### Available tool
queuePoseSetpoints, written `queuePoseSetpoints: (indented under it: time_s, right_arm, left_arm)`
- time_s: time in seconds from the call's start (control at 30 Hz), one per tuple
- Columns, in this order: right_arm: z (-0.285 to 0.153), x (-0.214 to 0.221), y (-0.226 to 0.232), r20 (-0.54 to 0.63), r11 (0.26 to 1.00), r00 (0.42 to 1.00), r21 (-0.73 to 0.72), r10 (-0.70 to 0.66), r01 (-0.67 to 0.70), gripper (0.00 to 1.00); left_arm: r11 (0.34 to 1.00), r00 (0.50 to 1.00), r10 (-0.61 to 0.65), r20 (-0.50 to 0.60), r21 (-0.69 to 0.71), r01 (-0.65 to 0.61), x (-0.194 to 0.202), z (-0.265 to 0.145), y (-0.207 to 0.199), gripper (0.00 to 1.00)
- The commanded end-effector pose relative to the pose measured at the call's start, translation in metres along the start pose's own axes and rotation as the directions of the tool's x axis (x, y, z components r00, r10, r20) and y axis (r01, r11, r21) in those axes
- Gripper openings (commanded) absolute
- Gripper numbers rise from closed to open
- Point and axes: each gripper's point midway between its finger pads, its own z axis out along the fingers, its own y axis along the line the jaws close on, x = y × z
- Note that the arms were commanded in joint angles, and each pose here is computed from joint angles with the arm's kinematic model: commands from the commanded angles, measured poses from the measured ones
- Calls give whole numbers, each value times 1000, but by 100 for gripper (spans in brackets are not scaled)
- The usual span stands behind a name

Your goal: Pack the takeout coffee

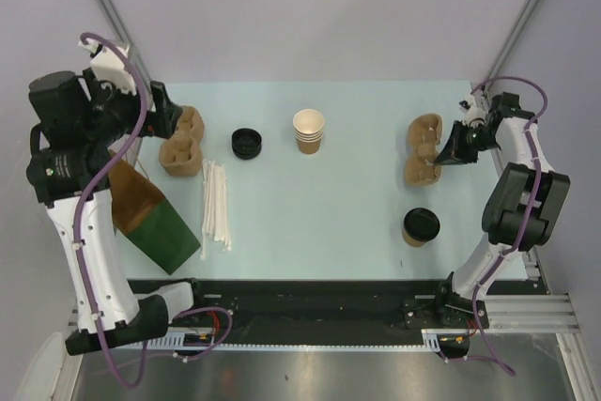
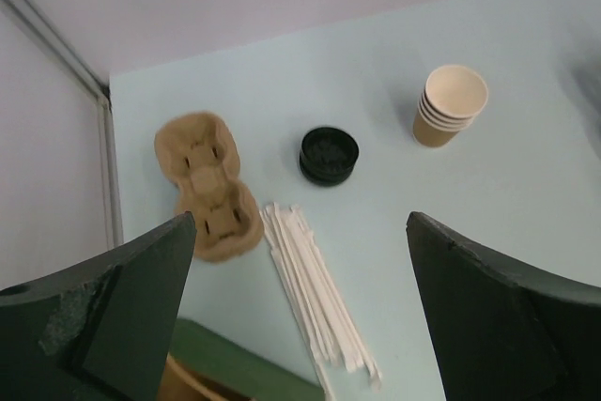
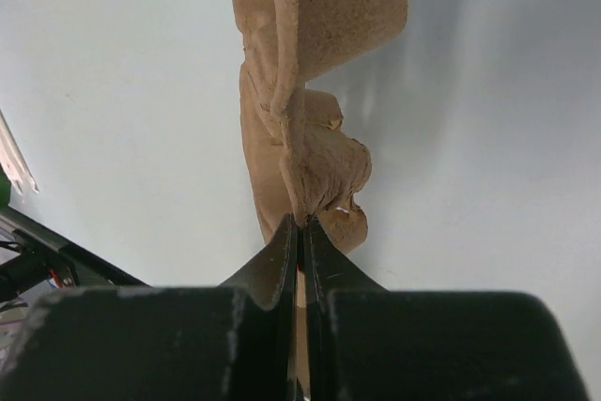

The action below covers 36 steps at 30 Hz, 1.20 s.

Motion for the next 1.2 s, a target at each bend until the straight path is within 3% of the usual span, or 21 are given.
queuePoseSetpoints:
  time_s: [0.0, 0.17, 0.23, 0.3, 0.43, 0.57, 0.7, 0.73, 0.83, 0.93, 1.17]
  right_arm:
    - [9, 19, -23, -85, 1000, 996, 6, 1, 0, 0]
    - [23, 28, -33, -127, 999, 991, -15, 35, -37, 6]
    - [28, 31, -37, -141, 998, 989, -18, 54, -57, 20]
    - [29, 32, -40, -146, 997, 987, -17, 66, -69, 26]
    - [26, 29, -43, -134, 998, 989, 14, 64, -63, 51]
    - [14, 19, -45, -102, 997, 994, 64, 40, -34, 68]
    - [-5, 1, -42, -45, 993, 999, 114, 2, 4, 87]
    - [-9, -3, -40, -30, 993, 1000, 119, -5, 8, 96]
    - [-29, -20, -26, 30, 993, 999, 118, -36, 32, 100]
    - [-43, -33, -10, 72, 995, 996, 86, -58, 52, 100]
    - [-64, -43, 19, 114, 996, 990, 23, -88, 86, 100]
  left_arm:
    - [990, 989, -135, -66, 36, 138, 31, -16, -4, 100]
    - [970, 964, -242, -110, -50, 238, 53, -29, 17, 100]
    - [950, 948, -298, -109, -126, 284, 61, -36, 33, 100]
    - [923, 927, -359, -108, -188, 336, 69, -40, 45, 100]
    - [816, 854, -513, -84, -355, 455, 93, -54, 81, 97]
    - [706, 779, -624, -57, -469, 531, 120, -62, 104, 96]
    - [645, 761, -649, -11, -537, 543, 135, -72, 114, 95]
    - [634, 767, -641, 3, -561, 532, 136, -75, 117, 94]
    - [586, 739, -674, -4, -612, 532, 158, -78, 124, 92]
    - [582, 721, -693, -10, -599, 551, 166, -79, 122, 90]
    - [667, 838, -542, 53, -579, 468, 123, -94, 116, 90]
